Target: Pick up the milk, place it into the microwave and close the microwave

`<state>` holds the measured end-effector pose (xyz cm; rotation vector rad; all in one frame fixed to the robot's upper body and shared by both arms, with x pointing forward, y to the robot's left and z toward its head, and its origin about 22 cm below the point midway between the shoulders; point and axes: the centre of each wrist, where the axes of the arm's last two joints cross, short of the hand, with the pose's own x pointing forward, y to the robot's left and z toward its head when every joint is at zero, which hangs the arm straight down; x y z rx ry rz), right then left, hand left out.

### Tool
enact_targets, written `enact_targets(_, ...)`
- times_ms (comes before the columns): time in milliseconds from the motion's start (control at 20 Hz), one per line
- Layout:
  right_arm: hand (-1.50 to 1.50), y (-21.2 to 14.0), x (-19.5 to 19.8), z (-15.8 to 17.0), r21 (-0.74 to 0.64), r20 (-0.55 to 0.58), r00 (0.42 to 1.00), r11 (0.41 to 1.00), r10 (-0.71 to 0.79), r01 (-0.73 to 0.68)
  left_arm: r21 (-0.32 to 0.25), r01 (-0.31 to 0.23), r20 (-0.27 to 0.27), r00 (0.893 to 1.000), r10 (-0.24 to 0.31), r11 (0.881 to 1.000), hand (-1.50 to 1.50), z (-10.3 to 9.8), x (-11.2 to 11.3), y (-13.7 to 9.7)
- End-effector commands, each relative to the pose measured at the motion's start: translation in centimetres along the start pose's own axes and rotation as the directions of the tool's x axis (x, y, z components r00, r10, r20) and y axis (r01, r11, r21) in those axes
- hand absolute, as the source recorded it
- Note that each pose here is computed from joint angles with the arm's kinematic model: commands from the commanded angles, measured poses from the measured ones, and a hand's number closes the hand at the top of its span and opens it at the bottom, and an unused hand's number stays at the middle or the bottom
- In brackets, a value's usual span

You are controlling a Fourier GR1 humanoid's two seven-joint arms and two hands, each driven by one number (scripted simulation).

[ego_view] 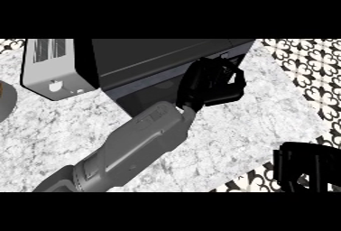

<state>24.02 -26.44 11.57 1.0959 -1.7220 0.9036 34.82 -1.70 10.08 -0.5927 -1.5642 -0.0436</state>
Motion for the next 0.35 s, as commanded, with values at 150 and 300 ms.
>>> enact_targets(150,1.50,2.4,-0.2,-0.2,-0.006,0.023,1.000,1.000,-0.010,0.010,0.258,-0.078,-0.077,0.992,0.101,0.963,1.50,1.0,-3.9,7.6)
enact_targets(300,1.50,3.4,-0.1,-0.1,-0.014,0.032,0.999,1.000,-0.018,0.018,0.248,-0.089,-0.071,0.991,0.110,0.965,1.50,1.1,-4.1,8.2)
